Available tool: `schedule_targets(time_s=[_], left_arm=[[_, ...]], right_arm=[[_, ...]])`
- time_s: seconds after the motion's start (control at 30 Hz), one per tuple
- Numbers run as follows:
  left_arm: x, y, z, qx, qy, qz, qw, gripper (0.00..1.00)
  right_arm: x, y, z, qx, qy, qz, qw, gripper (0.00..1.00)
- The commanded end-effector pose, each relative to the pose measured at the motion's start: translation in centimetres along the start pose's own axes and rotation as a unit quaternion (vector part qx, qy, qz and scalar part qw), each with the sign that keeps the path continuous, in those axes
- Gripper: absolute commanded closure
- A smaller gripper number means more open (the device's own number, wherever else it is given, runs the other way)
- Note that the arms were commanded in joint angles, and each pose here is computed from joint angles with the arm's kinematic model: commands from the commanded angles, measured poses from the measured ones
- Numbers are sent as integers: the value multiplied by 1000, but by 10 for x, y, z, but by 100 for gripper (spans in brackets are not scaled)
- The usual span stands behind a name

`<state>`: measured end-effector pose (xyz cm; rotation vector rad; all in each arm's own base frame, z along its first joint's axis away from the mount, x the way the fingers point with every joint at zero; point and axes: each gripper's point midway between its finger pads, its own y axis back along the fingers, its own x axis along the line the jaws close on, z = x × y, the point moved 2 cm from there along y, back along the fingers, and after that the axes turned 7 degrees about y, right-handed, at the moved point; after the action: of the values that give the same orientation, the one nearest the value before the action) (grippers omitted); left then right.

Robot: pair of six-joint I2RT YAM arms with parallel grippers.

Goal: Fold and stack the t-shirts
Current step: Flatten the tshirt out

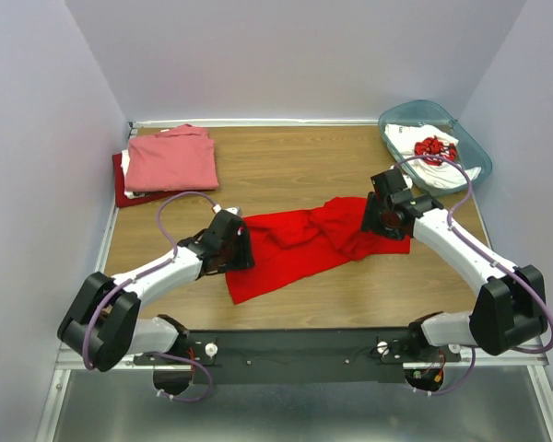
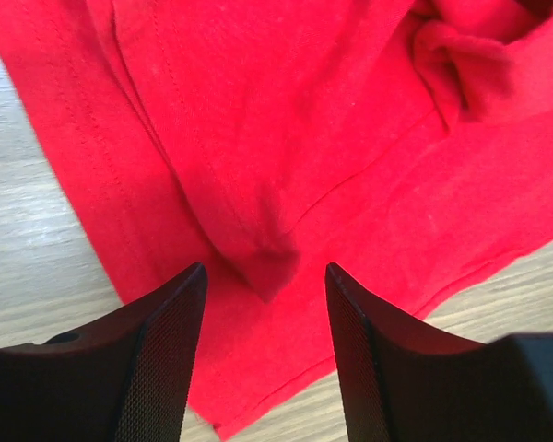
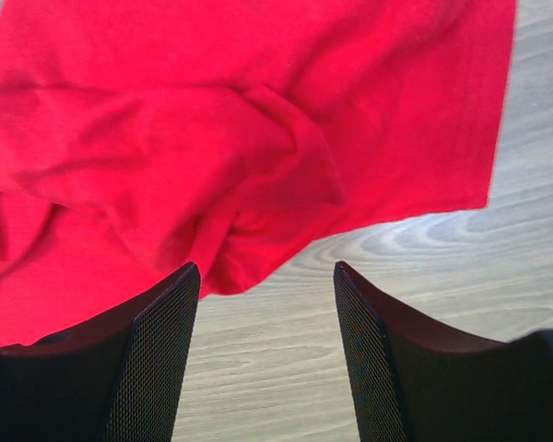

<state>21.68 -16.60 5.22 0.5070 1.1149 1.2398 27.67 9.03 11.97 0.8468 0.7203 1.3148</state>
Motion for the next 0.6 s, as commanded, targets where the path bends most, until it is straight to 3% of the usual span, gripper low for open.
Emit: schedule_targets(time_s=[0.0, 0.23, 0.57], left_arm=[[-6, -9, -7, 23, 4, -5, 1000, 39], [-10, -14, -10, 27, -5, -3, 1000, 48], [-14, 5, -5, 9, 5, 4, 1000, 49]], right_arm=[[8, -2, 0, -4, -17, 23, 1000, 32], [6, -2, -4, -6, -19, 24, 1000, 32], [8, -5, -7, 1, -17, 26, 1000, 32]])
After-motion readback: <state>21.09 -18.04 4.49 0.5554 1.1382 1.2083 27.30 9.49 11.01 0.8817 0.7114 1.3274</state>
